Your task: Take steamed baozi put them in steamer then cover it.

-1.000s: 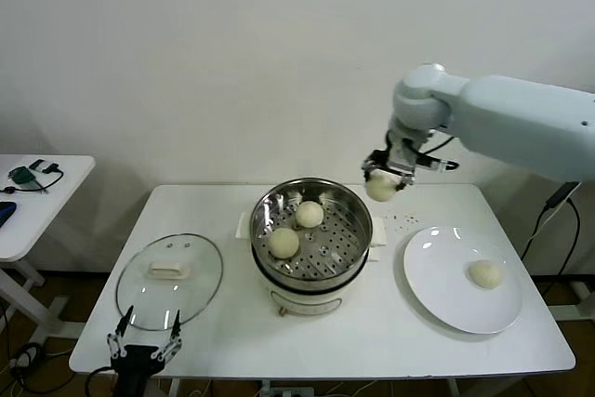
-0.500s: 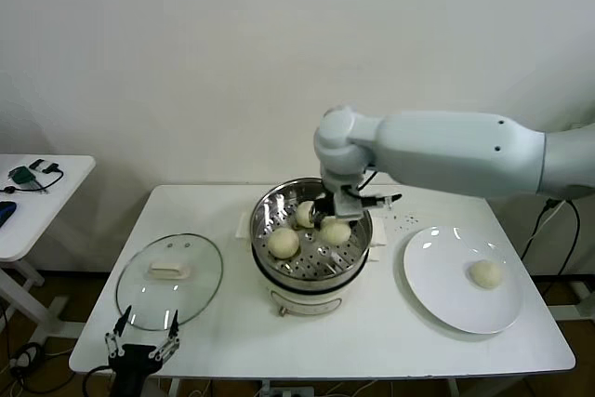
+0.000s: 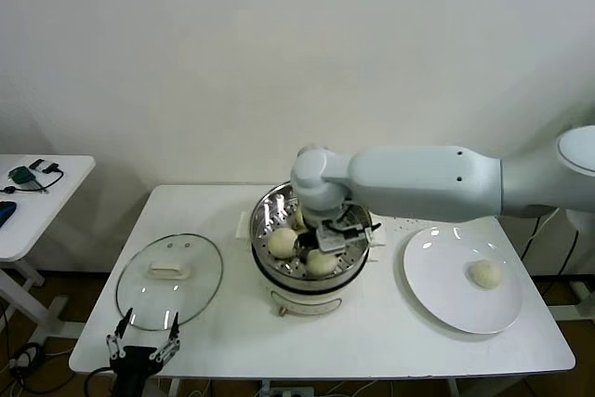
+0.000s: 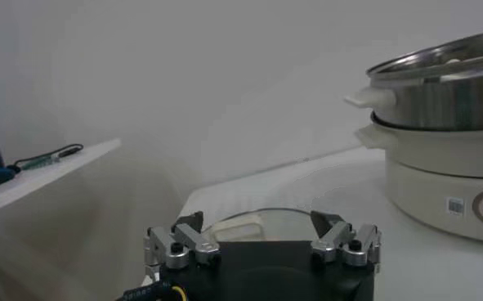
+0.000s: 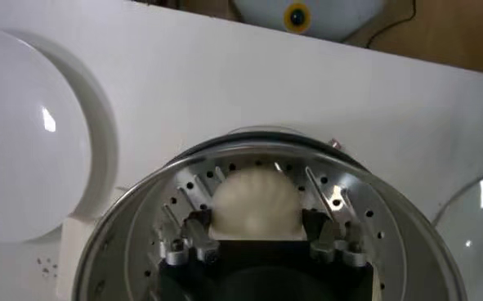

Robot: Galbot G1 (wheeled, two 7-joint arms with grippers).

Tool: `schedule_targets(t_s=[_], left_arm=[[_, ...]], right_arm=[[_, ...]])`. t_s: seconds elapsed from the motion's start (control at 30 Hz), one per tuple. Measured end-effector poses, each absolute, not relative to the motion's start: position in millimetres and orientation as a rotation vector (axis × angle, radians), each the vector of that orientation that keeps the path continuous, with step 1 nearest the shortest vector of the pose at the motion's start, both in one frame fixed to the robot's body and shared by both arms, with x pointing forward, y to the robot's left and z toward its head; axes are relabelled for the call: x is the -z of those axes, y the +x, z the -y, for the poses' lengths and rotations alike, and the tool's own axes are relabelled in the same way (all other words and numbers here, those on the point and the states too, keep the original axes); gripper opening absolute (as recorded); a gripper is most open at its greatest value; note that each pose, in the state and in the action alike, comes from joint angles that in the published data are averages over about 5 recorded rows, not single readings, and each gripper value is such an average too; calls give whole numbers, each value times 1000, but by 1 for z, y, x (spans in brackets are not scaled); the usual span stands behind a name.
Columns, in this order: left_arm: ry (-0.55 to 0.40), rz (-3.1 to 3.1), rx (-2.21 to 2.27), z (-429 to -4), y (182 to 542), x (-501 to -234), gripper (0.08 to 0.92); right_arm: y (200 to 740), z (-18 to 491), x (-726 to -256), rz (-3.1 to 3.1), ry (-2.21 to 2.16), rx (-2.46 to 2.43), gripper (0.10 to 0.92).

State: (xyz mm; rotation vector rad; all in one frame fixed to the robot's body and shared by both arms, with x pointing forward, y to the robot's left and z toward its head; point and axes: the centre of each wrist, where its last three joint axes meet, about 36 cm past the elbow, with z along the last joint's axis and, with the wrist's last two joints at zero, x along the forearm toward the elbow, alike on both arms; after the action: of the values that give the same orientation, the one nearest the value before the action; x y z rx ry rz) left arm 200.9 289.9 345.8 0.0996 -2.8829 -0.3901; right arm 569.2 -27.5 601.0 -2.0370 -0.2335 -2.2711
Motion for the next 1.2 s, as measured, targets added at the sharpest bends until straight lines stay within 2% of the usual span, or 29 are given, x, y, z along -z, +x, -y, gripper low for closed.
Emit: schedule_targets(t_s=[0.3, 0.53, 0.9, 1.2], left_arm=[[97, 2878, 392, -289, 200, -344, 823], [96, 2876, 392, -287, 197, -343, 823], [91, 2884, 393, -285, 199, -345, 823], [83, 2890, 404, -280, 201, -347, 823]], right_arm=[[580, 37, -624, 185, -1997, 2302, 823], [600, 77, -663, 33, -1960, 2405, 823], [622, 211, -686, -878, -1986, 2592, 823], [619, 328, -644, -1788, -2047, 2543, 823]])
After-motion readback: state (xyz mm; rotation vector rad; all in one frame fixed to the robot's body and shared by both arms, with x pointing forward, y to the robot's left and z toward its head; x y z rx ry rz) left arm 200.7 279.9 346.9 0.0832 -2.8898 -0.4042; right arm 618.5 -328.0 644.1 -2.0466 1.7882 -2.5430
